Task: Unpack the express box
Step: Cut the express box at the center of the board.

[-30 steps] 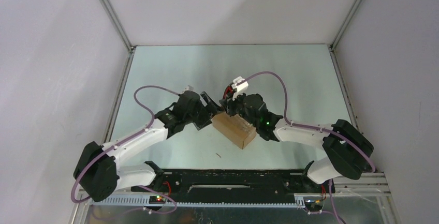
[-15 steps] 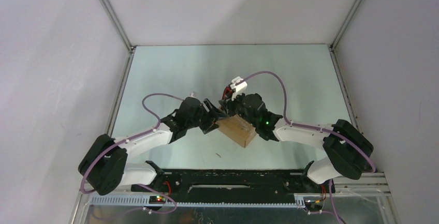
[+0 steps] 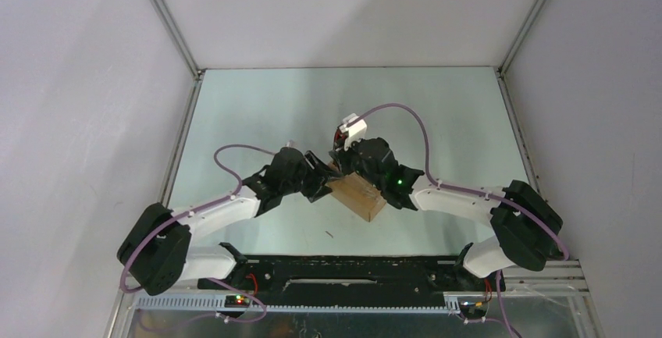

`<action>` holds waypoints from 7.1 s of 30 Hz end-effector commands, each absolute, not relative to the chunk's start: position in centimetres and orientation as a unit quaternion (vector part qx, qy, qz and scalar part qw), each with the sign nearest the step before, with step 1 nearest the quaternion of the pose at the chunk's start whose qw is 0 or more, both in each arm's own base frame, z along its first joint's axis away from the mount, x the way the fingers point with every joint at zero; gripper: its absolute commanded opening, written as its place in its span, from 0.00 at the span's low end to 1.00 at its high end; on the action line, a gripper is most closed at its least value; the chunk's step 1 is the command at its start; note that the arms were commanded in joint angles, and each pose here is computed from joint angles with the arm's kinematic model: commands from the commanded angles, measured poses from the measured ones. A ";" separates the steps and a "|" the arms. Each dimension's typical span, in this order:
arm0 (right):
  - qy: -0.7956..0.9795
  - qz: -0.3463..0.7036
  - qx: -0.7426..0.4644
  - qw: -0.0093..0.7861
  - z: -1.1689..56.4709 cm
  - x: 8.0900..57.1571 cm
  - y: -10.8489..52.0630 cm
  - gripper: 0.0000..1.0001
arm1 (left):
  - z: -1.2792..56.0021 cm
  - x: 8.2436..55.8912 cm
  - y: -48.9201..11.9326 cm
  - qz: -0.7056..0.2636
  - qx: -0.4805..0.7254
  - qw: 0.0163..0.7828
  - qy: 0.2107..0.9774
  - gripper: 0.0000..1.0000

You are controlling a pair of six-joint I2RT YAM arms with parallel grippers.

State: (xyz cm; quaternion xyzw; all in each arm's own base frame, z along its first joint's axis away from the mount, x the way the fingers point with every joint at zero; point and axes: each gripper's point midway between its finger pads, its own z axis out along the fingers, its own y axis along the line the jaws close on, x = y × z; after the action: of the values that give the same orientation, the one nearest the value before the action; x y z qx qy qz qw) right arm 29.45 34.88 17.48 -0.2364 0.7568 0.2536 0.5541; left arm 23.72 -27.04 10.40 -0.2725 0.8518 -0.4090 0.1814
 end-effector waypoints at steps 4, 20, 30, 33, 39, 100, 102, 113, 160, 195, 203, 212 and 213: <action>0.737 0.249 -0.235 0.583 21.1 29.2 35.6 0.00 | 9.7 24.6 -25.1 -0.355 -0.314 0.202 0.857 0.55; 0.746 0.262 -0.243 0.563 16.6 28.2 35.3 0.00 | 13.7 25.3 -22.3 -0.343 -0.331 0.268 0.837 0.60; 0.718 0.306 -0.265 0.566 18.2 26.9 36.4 0.00 | 15.7 27.2 -20.4 -0.323 -0.331 0.278 0.842 0.98; 0.710 0.316 -0.268 0.570 18.5 26.4 36.6 0.00 | 16.1 27.4 -20.2 -0.302 -0.341 0.267 0.849 1.00; 0.694 0.302 -0.282 0.590 19.4 25.6 37.0 0.00 | 15.5 27.2 -20.3 -0.251 -0.355 0.224 0.872 1.00; 0.673 0.273 -0.311 0.613 21.1 24.7 36.8 0.00 | 6.0 23.3 -18.9 -0.201 -0.268 0.101 0.937 0.92; 0.680 0.270 -0.309 0.608 20.1 24.6 36.3 0.00 | 6.0 23.4 -18.7 -0.200 -0.268 0.102 0.937 0.91; 0.723 0.256 -0.283 0.576 14.3 23.1 32.7 0.00 | 6.3 24.4 -18.6 -0.201 -0.265 0.109 0.937 0.91; 0.739 0.255 -0.171 0.599 19.1 27.4 35.3 0.00 | 8.6 25.1 -23.6 -0.434 -0.260 0.209 0.837 0.73; 0.767 0.203 -0.210 0.571 15.4 25.3 34.1 0.00 | 9.8 25.2 -21.6 -0.331 -0.343 0.227 0.849 0.61; 0.773 0.212 -0.222 0.555 12.8 24.2 33.8 0.00 | 10.5 26.2 -21.1 -0.311 -0.362 0.242 0.845 0.61; 0.755 0.235 -0.222 0.571 15.3 25.3 34.1 0.00 | 9.5 26.0 -23.0 -0.297 -0.349 0.218 0.862 0.60; 0.754 0.238 -0.220 0.572 15.7 25.6 34.0 0.00 | 9.1 25.8 -23.0 -0.291 -0.350 0.213 0.864 0.61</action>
State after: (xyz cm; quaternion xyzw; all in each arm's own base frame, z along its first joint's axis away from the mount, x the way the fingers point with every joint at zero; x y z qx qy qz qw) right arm 26.99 33.57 16.78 -0.1814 0.7428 0.2149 0.6076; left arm 25.76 -23.83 10.97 -0.3306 0.8542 -0.3407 0.2120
